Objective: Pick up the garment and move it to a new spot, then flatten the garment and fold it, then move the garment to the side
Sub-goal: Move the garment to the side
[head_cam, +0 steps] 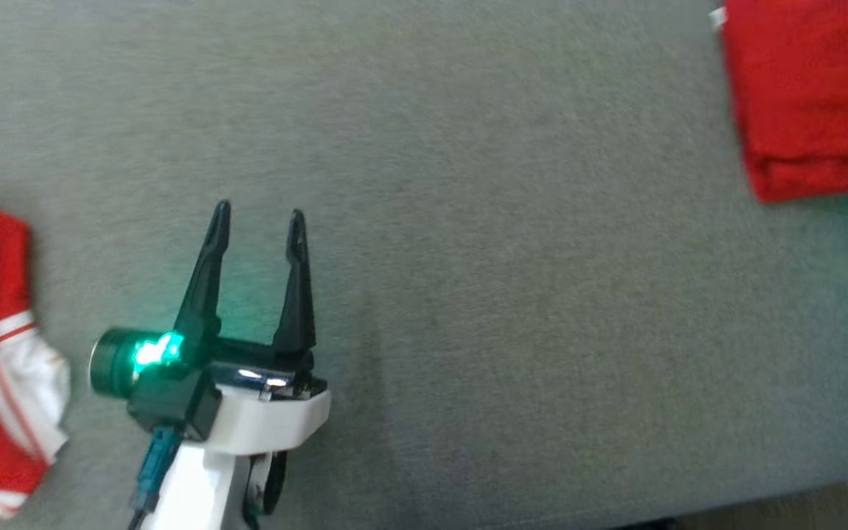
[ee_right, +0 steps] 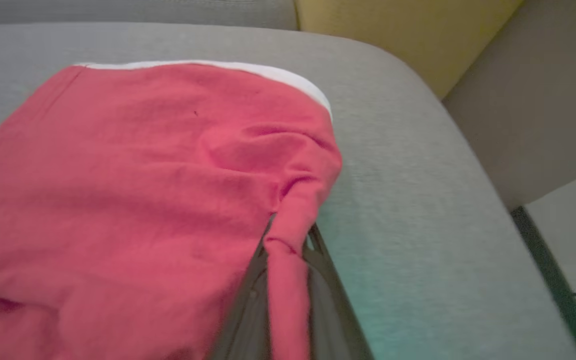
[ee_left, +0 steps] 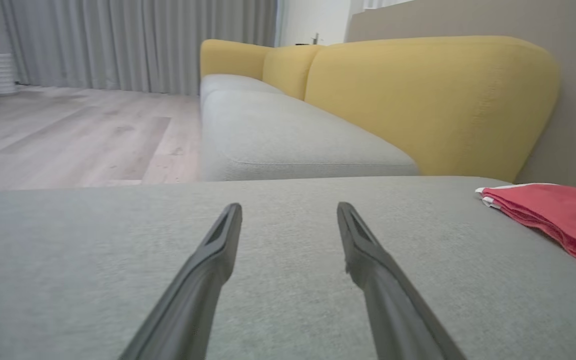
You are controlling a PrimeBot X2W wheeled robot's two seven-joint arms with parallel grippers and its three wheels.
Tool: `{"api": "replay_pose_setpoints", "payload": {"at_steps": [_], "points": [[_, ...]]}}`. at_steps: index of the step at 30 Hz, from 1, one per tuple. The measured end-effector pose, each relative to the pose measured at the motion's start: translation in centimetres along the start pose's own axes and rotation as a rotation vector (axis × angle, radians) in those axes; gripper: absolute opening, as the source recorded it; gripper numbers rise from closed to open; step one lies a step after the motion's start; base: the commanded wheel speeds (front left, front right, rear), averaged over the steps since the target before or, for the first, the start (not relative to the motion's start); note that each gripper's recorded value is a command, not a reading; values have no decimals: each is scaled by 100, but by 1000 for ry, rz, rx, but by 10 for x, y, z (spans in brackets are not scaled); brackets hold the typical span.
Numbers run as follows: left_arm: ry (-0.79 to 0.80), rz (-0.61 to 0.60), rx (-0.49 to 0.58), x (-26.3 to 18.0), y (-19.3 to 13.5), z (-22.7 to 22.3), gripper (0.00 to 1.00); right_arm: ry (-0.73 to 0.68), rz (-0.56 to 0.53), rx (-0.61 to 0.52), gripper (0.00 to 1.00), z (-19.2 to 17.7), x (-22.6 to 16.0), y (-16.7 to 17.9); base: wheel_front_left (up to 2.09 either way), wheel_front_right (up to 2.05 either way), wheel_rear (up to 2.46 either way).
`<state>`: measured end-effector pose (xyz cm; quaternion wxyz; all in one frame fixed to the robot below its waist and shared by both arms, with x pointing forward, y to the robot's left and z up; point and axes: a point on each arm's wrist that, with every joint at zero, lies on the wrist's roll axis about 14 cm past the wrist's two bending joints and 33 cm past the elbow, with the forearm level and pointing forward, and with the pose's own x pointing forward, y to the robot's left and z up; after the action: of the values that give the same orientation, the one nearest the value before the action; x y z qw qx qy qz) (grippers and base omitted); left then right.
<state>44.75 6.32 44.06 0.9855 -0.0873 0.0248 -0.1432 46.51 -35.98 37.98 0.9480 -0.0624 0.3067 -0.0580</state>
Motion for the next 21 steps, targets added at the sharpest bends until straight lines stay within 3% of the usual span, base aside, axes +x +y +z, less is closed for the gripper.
{"api": "replay_pose_setpoints", "payload": {"at_steps": [5,19,20,21], "points": [[23,-73,-25,22,-15,-21,100,37,-115,-107,0,-8,-8,-54,0,0,0],[46,-101,-41,37,-17,-41,100,24,-214,-374,0,14,6,-81,0,0,0],[46,-99,-39,37,-16,-40,100,24,-218,-370,15,15,6,-80,0,0,0],[47,-97,-36,36,-15,-40,100,14,-217,-386,99,18,7,-78,0,0,0]]}}
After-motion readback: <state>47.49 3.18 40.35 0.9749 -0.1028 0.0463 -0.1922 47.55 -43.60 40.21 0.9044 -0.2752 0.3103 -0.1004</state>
